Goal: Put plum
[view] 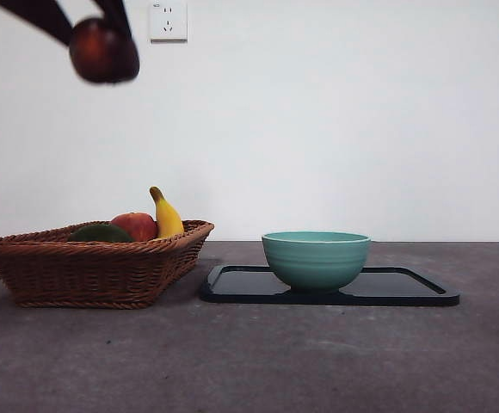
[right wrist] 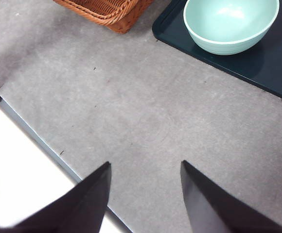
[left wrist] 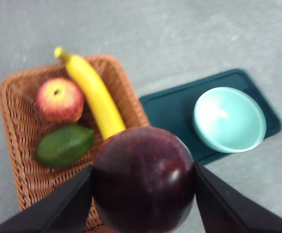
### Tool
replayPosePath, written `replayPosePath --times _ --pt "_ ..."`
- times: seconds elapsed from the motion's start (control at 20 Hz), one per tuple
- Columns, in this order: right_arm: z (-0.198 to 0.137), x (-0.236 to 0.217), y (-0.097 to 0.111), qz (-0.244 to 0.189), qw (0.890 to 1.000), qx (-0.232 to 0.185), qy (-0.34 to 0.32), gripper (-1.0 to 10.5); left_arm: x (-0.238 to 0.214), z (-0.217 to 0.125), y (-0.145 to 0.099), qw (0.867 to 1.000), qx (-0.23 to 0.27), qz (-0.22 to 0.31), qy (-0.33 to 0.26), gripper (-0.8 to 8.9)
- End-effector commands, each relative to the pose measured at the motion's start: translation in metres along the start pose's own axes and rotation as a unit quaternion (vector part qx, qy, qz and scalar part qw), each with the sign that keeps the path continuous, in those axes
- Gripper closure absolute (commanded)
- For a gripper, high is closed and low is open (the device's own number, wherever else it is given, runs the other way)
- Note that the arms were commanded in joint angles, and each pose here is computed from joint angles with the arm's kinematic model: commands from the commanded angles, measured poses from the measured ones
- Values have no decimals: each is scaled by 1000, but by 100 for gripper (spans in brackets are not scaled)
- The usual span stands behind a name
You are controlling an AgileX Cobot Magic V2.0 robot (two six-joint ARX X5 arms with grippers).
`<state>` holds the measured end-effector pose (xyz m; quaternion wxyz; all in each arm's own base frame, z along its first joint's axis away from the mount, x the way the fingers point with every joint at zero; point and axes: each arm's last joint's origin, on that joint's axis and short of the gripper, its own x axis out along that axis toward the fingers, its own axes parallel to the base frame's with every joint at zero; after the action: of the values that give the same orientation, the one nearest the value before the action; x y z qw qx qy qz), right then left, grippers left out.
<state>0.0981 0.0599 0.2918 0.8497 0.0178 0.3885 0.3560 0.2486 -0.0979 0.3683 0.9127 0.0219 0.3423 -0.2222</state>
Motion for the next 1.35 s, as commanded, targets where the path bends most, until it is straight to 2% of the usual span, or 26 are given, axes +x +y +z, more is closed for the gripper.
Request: replayPosePath --times 0.05,0.35,0.5,0.9,1.25,1.35 --pt "2 0 1 3 1000 -10 -3 719 16 -13 5 1000 6 1 -7 570" --pt "2 0 1 3 1000 -10 -3 719 67 -68 27 1000 -9 29 -5 570" --pt "2 0 1 3 1000 -10 -3 719 86 -84 37 999 -10 44 2 570" --pt "2 0 1 3 1000 -7 -3 719 139 -101 49 998 -5 46 34 570" --pt "2 0 1 3 1000 -8 -4 719 147 -106 50 998 8 45 51 561" --pt "2 0 1 3 1000 -8 -4 719 147 -107 50 998 7 45 53 453"
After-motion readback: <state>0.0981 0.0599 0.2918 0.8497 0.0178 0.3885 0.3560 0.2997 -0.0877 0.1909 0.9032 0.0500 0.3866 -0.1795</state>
